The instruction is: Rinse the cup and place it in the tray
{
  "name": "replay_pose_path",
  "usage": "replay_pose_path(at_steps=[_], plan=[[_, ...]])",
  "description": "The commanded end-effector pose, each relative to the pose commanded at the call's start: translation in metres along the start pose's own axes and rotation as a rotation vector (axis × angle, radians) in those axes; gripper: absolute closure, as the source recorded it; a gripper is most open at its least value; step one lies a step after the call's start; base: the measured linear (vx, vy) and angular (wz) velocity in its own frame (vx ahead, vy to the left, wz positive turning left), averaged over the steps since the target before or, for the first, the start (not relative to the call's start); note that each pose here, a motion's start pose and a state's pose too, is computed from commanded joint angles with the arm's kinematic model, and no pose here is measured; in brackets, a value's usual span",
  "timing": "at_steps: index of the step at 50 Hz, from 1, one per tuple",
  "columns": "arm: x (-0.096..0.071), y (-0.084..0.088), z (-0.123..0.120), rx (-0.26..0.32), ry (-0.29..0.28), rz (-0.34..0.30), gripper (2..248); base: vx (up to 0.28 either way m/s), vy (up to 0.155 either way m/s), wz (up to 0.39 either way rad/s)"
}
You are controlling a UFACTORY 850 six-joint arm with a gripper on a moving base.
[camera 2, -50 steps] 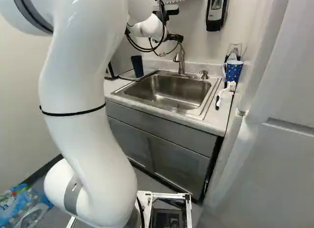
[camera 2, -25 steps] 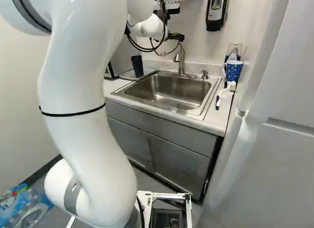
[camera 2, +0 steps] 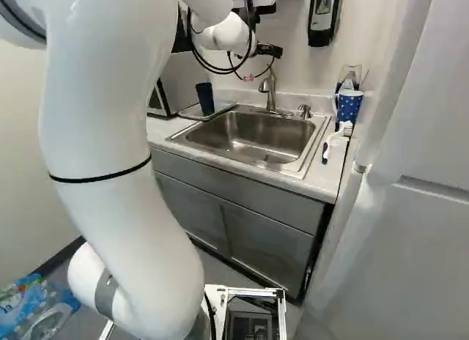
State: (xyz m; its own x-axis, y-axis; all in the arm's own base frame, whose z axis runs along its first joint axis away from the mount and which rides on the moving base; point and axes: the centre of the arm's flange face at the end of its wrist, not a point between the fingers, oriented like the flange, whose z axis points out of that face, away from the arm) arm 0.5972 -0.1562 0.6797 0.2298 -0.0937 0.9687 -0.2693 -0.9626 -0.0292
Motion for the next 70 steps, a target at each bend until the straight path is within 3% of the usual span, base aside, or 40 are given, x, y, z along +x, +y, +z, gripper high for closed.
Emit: replay_pose_path(at_steps=[23, 70], plan=[[-0.020, 0.016, -0.041, -0.024, -0.142, 0.009, 3, 0.000, 0.000, 0.000], [-0.082, 0.034, -0.148, -0.048, -0.596, 0.038, 3, 0.000, 0.000, 0.000]])
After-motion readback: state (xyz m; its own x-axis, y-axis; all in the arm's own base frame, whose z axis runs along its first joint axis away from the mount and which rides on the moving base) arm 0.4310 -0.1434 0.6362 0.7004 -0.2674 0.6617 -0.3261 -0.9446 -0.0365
